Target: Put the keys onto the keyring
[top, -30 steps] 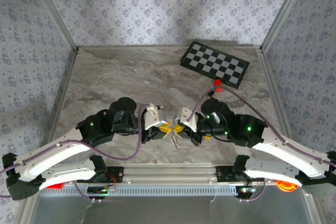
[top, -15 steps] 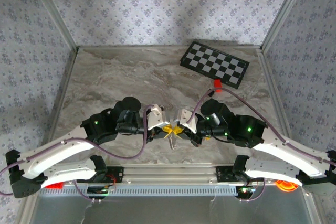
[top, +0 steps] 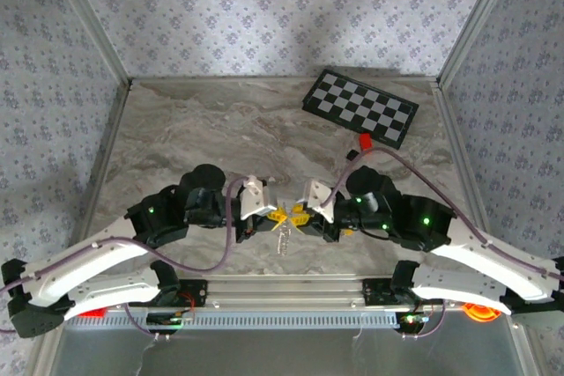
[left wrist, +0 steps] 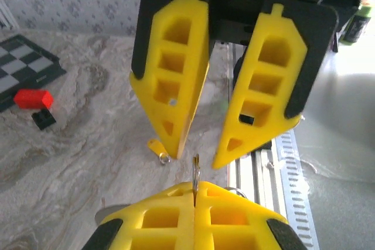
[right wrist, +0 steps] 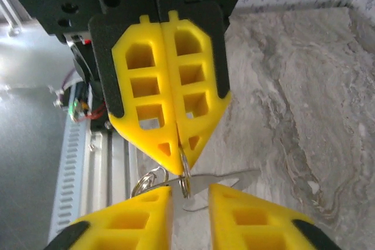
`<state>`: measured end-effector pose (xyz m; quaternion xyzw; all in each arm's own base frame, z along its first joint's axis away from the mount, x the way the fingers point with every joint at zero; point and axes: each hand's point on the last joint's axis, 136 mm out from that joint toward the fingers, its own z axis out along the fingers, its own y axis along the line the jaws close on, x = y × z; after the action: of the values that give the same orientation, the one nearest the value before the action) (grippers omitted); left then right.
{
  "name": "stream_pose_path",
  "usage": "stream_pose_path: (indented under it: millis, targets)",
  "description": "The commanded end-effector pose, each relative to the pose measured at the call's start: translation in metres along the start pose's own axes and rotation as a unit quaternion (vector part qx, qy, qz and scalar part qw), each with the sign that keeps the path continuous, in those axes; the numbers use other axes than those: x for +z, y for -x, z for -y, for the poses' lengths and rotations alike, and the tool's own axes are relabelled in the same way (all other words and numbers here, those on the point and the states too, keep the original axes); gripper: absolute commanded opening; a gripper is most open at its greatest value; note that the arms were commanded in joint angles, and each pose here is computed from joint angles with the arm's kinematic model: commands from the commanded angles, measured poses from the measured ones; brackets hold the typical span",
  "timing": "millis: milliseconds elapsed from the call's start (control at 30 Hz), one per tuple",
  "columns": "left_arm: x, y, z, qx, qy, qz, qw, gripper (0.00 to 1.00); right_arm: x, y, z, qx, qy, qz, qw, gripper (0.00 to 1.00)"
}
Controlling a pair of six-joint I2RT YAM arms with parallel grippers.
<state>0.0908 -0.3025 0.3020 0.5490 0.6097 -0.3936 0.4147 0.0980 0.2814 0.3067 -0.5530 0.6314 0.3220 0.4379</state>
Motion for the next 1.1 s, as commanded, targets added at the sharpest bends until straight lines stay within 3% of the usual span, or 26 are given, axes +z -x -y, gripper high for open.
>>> stream_pose_path:
  millis: [0,167,367,600,1067]
  targets:
    - [-0.009,0.029,0.004,0.009,-0.008,0.066,0.998,0.0,-0.01,0.016,-0.006,0.0,0.005,0.062,0.998,0.45]
    - [-0.013,0.044,0.01,0.015,-0.021,0.122,0.992,0.0,-0.018,0.018,-0.008,0.01,0.001,0.106,0.994,0.52]
    - [-0.016,0.061,0.021,0.032,-0.054,0.18,0.982,0.0,-0.032,0.026,-0.012,0.003,0.003,0.163,0.987,0.45]
    - [-0.016,0.069,0.026,0.031,-0.074,0.21,0.974,0.0,-0.046,0.028,-0.02,-0.007,0.014,0.204,0.979,0.34]
    - [-0.008,0.073,0.021,0.026,-0.073,0.228,0.971,0.0,-0.044,0.033,-0.011,-0.002,-0.009,0.222,0.975,0.3]
